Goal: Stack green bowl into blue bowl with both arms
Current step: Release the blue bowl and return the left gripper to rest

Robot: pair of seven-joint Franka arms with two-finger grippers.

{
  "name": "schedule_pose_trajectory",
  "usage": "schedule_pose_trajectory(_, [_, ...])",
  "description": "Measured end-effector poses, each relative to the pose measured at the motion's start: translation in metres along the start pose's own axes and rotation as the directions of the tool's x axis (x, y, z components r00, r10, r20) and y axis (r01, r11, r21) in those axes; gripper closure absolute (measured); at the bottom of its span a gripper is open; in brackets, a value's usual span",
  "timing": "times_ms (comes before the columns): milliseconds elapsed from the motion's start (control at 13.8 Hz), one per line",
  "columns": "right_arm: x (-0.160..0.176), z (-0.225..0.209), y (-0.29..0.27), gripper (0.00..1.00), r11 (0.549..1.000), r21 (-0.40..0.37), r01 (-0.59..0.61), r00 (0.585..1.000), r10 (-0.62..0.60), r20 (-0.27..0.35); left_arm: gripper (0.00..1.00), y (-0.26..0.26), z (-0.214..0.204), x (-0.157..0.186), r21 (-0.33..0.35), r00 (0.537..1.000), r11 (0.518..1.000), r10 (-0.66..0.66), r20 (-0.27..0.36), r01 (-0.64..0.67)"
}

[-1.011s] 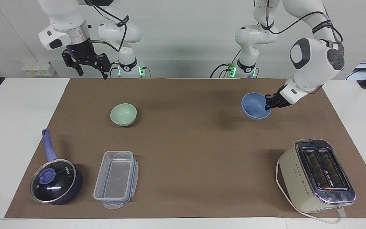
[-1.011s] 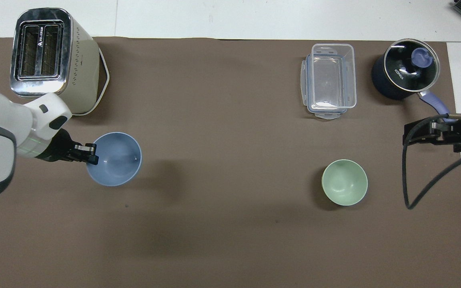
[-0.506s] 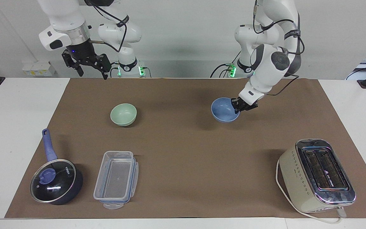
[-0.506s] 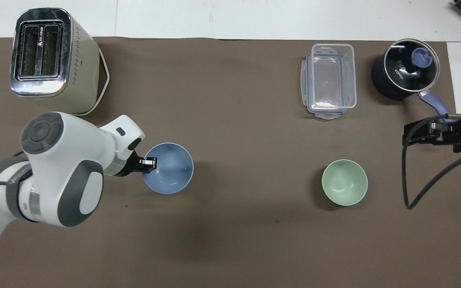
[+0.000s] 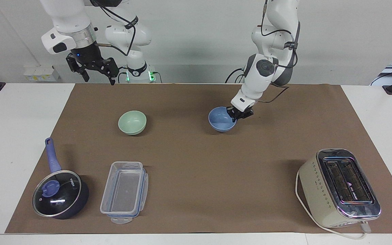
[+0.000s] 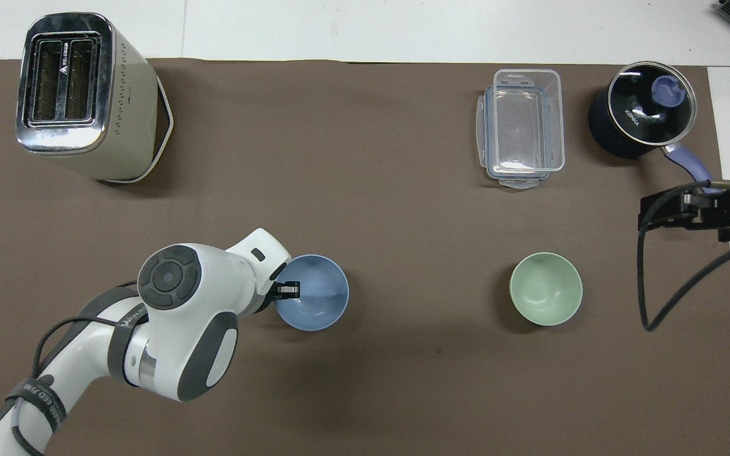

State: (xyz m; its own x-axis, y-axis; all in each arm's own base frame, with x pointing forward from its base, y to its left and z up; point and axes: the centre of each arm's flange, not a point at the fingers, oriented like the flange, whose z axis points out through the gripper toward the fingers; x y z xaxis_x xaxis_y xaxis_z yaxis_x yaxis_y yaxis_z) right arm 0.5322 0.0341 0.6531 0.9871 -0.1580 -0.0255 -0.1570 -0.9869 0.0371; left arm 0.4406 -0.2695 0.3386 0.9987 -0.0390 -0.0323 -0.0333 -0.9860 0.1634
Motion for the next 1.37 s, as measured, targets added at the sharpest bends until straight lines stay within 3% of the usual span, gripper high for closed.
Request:
schedule_pose_trajectory(361, [0.000, 0.000, 0.001, 0.00, 1.000, 0.000, -0.003, 1.000, 0.003, 0.001, 0.95, 0.010, 0.009, -0.007, -0.024, 1.000, 0.999, -0.027, 0.011, 0.027])
schedule_pose_trajectory(506, [0.001, 0.001, 0.003, 0.00, 1.000, 0.000, -0.006, 1.000, 0.006, 0.003, 0.89, 0.018, 0.017, -0.012, -0.027, 1.000, 0.999, -0.021, 0.009, 0.021])
schedule_pose_trajectory(722, [0.001, 0.002, 0.004, 0.00, 1.000, -0.001, -0.007, 1.000, 0.007, 0.004, 0.61, 0.019, 0.017, -0.010, -0.032, 1.000, 0.999, -0.026, -0.001, 0.026])
schedule_pose_trajectory(1084, [0.001, 0.002, 0.004, 0.00, 1.000, -0.001, -0.007, 1.000, 0.007, 0.004, 0.02, -0.011, -0.028, 0.030, -0.058, 0.994, 0.993, -0.105, -0.023, 0.103])
schedule_pose_trajectory(1373, [0.001, 0.002, 0.006, 0.00, 1.000, 0.000, -0.012, 1.000, 0.012, 0.004, 0.00, -0.067, -0.106, 0.075, -0.050, 0.990, 0.989, -0.139, -0.018, 0.138])
